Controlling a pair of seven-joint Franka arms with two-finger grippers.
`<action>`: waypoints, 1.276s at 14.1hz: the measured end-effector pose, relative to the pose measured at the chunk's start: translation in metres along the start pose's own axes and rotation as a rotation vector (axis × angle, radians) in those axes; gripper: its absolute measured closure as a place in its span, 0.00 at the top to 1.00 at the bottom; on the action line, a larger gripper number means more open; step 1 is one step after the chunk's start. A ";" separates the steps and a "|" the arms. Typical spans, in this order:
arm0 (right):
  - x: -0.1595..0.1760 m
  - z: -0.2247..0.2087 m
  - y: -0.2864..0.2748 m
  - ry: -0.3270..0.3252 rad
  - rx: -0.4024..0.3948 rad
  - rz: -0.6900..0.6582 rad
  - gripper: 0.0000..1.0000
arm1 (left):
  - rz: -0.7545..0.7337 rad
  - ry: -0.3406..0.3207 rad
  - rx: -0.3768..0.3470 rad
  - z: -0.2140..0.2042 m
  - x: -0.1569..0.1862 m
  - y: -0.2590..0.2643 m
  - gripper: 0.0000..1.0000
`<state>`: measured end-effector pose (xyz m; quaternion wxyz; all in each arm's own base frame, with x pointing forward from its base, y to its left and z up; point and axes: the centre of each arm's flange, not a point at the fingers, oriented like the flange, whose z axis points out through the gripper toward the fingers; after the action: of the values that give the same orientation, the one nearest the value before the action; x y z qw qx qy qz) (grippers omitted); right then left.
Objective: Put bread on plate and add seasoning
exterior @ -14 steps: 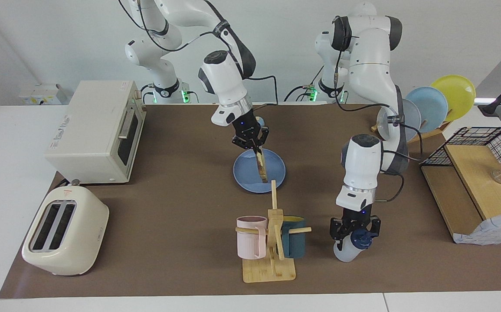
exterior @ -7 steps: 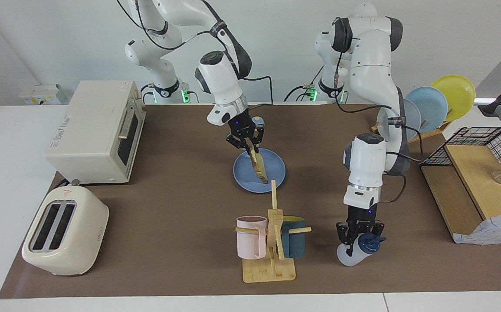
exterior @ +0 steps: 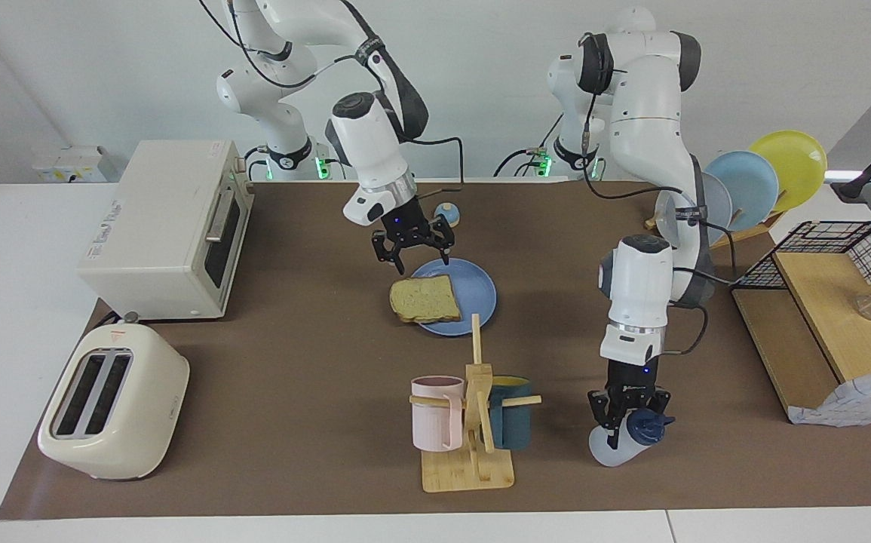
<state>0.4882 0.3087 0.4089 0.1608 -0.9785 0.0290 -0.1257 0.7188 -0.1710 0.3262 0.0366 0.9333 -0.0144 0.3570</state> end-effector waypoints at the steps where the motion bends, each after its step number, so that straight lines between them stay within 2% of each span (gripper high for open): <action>1: 0.005 -0.006 -0.004 -0.013 -0.001 0.000 1.00 | 0.057 -0.021 0.009 -0.005 0.005 -0.001 0.41; 5: 0.037 -0.057 -0.029 -0.073 0.000 -0.007 1.00 | 0.275 -0.186 0.035 -0.065 0.039 -0.003 0.41; 7: 0.055 -0.092 -0.038 -0.105 0.010 0.002 1.00 | 0.444 -0.298 0.000 -0.107 0.036 0.011 0.41; 8: 0.062 -0.110 -0.045 -0.133 0.041 0.022 1.00 | 0.529 -0.347 -0.030 -0.128 0.028 0.019 0.41; 11: 0.077 -0.152 -0.050 -0.217 0.152 0.104 1.00 | 0.772 -0.459 -0.178 -0.199 -0.007 0.050 0.41; 15: 0.077 -0.155 -0.049 -0.288 0.198 0.294 1.00 | 1.035 -0.567 -0.408 -0.286 -0.035 0.067 0.41; 18: 0.073 -0.155 -0.057 -0.330 0.222 0.425 1.00 | 1.168 -0.627 -0.500 -0.328 -0.049 0.073 0.41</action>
<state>0.5202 0.3082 0.5866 0.2922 -0.9342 0.1927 0.0693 0.4599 -0.2175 0.5416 0.0465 0.7952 -0.6042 0.0185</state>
